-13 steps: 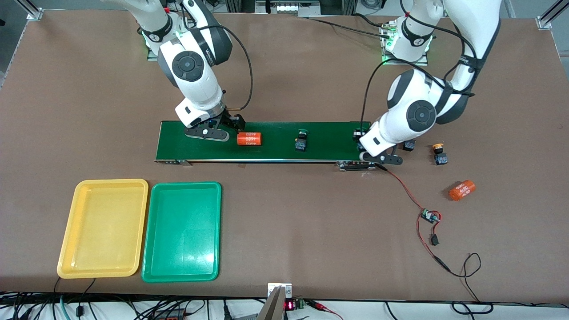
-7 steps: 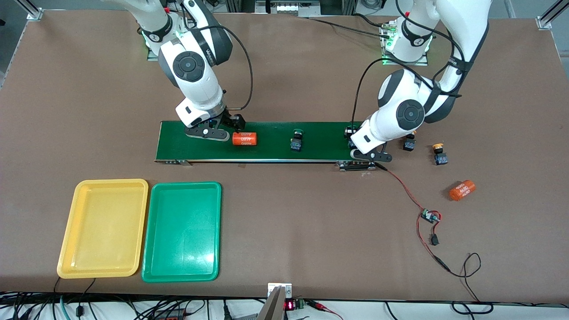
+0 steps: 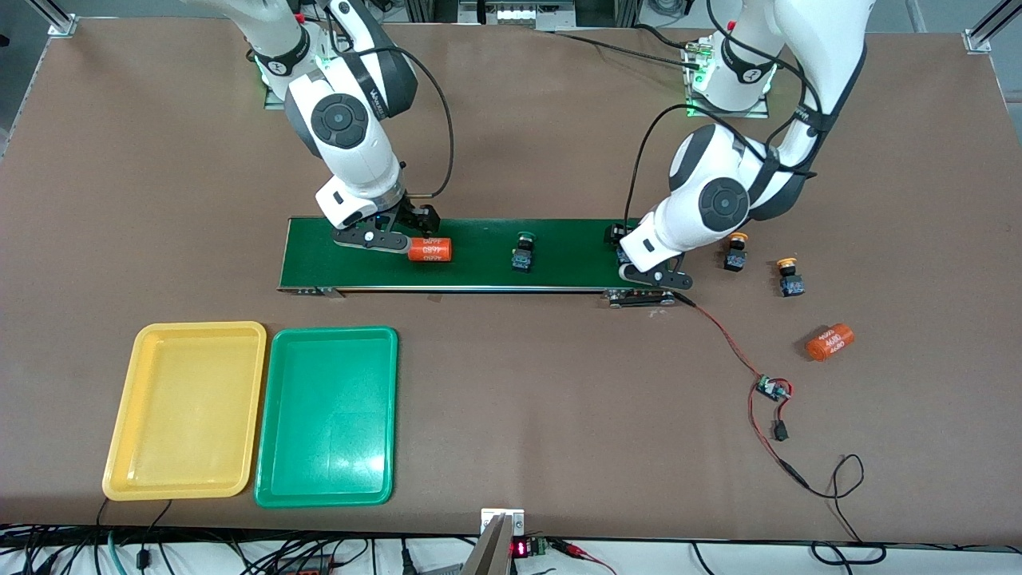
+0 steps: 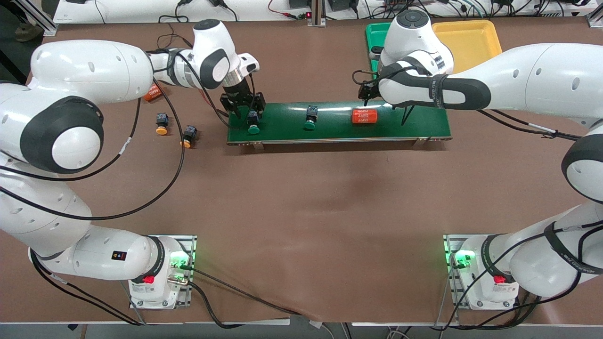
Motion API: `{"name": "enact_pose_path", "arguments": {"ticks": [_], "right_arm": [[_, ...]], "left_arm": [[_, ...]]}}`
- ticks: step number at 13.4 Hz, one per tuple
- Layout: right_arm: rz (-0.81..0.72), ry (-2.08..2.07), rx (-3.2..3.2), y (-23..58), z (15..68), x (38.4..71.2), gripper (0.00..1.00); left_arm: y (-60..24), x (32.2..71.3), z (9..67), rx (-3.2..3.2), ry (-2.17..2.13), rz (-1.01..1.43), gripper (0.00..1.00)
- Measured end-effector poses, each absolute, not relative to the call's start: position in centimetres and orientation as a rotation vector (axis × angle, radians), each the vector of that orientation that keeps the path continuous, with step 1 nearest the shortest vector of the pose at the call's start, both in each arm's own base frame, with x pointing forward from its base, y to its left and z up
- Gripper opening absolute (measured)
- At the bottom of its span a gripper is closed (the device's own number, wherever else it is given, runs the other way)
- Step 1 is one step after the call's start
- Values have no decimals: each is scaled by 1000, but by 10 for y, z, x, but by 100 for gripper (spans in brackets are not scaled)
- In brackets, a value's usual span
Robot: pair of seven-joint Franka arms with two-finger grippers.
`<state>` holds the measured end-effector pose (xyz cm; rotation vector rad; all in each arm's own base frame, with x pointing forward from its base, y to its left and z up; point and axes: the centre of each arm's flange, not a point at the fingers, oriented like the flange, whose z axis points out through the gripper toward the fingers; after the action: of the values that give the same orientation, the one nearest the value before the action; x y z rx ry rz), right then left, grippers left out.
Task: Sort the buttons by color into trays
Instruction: 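Place the orange-based button on the belt with the left gripper, then grasp another orange-based button with the left gripper while the right gripper waits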
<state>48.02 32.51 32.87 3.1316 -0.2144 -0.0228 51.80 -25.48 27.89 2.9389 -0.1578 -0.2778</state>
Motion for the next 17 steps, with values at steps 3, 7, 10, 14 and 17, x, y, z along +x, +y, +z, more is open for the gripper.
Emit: {"name": "enact_pose_path", "arguments": {"ticks": [3,7,10,14,17], "right_arm": [[-23,-216,3131,324,328,480,100],[-25,-216,3130,324,328,480,100],[-25,-216,3130,324,328,480,100],[-26,-216,3130,324,327,480,100],[-25,-216,3130,324,327,480,100]], "left_arm": [[-196,540,315,2947,-93,-220,100],[-111,556,311,3002,-120,-211,100],[-82,552,286,3061,-150,-275,100],[-50,547,244,3103,-222,-372,100],[-41,536,205,3079,-223,-363,100]]}}
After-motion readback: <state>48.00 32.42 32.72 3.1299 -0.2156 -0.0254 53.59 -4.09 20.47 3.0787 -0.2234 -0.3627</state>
